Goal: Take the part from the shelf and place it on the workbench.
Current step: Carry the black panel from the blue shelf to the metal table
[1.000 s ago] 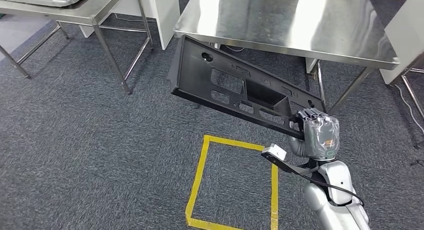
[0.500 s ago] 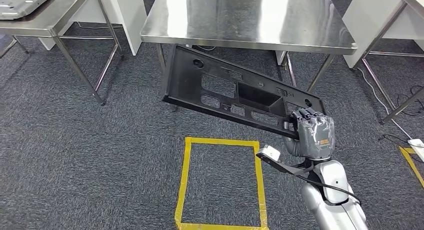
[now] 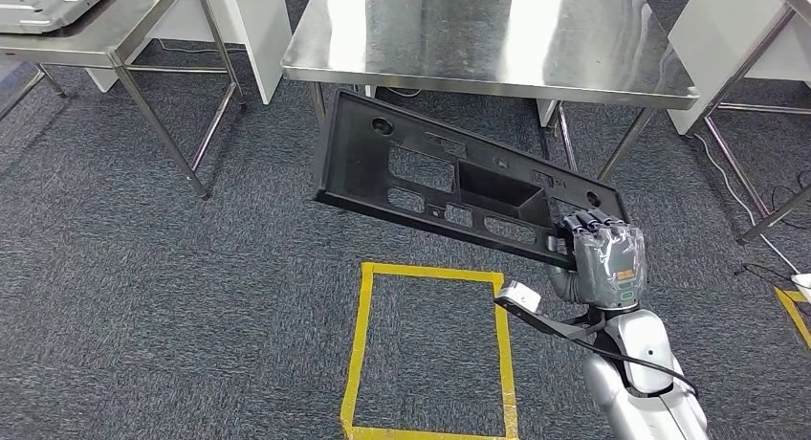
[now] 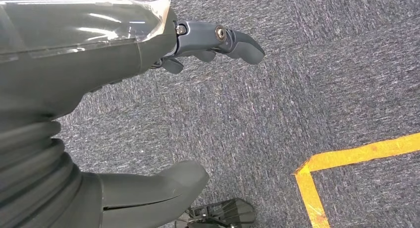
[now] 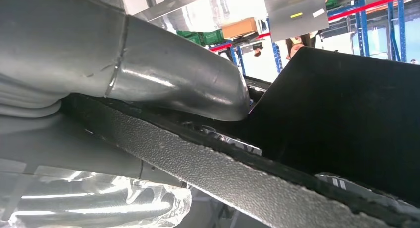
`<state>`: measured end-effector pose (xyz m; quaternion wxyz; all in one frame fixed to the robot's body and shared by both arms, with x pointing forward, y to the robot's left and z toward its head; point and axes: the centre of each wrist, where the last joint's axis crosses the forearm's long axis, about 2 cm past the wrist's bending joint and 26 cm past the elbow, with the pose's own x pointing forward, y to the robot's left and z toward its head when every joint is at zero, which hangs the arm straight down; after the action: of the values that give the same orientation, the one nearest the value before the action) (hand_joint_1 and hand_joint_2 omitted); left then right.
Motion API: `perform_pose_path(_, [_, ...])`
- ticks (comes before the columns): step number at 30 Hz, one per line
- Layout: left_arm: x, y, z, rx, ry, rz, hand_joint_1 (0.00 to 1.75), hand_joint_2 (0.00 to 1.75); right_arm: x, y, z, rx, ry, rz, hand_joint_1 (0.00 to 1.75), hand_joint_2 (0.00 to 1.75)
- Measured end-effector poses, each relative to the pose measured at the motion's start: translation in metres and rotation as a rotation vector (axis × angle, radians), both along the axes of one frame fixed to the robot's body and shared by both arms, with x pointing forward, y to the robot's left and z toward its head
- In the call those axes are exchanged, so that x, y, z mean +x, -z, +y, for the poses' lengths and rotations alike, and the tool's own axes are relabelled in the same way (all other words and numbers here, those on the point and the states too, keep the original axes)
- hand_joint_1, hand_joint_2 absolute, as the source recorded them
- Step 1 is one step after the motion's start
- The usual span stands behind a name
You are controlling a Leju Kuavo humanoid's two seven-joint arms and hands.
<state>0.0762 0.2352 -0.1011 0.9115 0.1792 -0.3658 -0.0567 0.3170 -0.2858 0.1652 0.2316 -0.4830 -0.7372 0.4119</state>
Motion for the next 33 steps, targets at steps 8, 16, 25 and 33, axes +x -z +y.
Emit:
perform_pose_path(8, [0.000, 0.000, 0.000, 0.000, -0.005, -0.002, 0.00, 1.75, 0.004, -0.004, 0.000, -0.002, -0.008, -0.006, 1.75, 0.00])
perform_pose_path(16, [0.003, 0.000, 0.001, -0.026, -0.042, 0.038, 0.00, 1.75, 0.022, -0.019, 0.011, 0.005, -0.017, -0.034, 1.75, 0.00])
perform_pose_path(25, [0.007, -0.001, 0.000, -0.069, -0.030, 0.068, 0.00, 1.75, 0.024, -0.012, 0.015, 0.017, -0.023, -0.034, 1.75, 0.00])
perform_pose_path(33, [-0.002, 0.001, 0.000, -0.055, -0.028, 0.089, 0.00, 1.75, 0.017, 0.000, 0.001, 0.007, -0.024, 0.005, 1.75, 0.00])
